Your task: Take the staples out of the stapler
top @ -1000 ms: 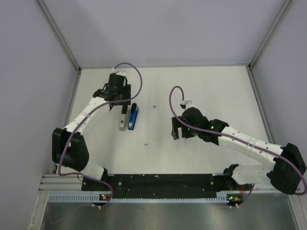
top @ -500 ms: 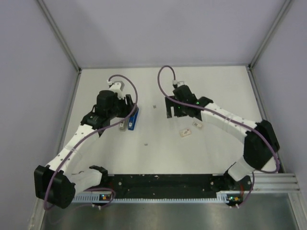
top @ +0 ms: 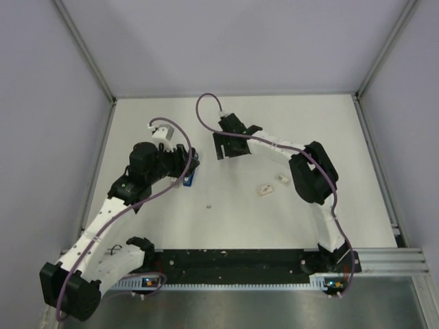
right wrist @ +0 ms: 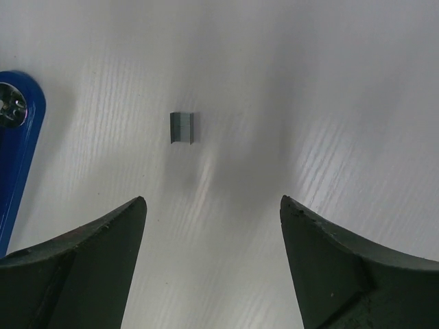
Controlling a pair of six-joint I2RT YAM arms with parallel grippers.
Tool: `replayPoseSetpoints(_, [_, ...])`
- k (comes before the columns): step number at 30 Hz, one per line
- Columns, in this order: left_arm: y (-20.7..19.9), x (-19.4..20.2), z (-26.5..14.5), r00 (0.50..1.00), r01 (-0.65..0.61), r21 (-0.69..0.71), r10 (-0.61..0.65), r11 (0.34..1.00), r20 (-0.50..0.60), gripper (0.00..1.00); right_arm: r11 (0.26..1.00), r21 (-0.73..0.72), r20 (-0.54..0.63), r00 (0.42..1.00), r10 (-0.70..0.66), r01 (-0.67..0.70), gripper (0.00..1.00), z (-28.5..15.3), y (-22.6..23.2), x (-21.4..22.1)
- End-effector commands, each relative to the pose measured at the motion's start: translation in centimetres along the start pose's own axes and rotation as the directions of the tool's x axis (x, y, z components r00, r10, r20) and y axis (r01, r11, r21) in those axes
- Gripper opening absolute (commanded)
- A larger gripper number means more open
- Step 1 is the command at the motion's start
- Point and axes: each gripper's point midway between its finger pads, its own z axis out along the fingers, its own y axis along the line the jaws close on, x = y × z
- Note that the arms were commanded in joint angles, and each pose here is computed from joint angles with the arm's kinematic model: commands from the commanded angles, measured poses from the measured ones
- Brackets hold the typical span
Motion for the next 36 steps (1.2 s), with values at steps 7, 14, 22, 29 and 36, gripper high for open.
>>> replayPoseSetpoints(7, [-0.9,-0.1,0.7,1.000,0.005,0.057,-0.005,0.998,0.006,0.61,0.998,0.010,0.066,0.996,-0.062,0.062,0.72,2.1,1.6,-3.0])
replayPoseSetpoints(14, [-1.2,0.0,0.9,1.000,0.006,0.070,-0.006,0.997,-0.004,0.61,0.996,0.024,0.054,0.995,-0.088,0.087,0.63,3.3,2.0,-2.9])
replayPoseSetpoints(22, [-1.1,0.0,1.2,1.000,0.008,0.070,-0.007,0.998,-0.011,0.61,0.994,0.030,0.046,0.993,-0.108,0.107,0.57,4.3,2.6,-2.5])
replayPoseSetpoints(29, [-1.1,0.1,1.3,1.000,0.010,0.070,-0.009,0.997,-0.017,0.61,0.991,0.034,0.046,0.990,-0.130,0.128,0.47,4.7,3.3,-2.3])
replayPoseSetpoints(36, [-1.3,0.4,1.4,1.000,0.011,0.079,-0.009,0.997,-0.028,0.61,0.987,0.050,0.056,0.987,-0.154,0.151,0.39,4.8,3.7,-2.6])
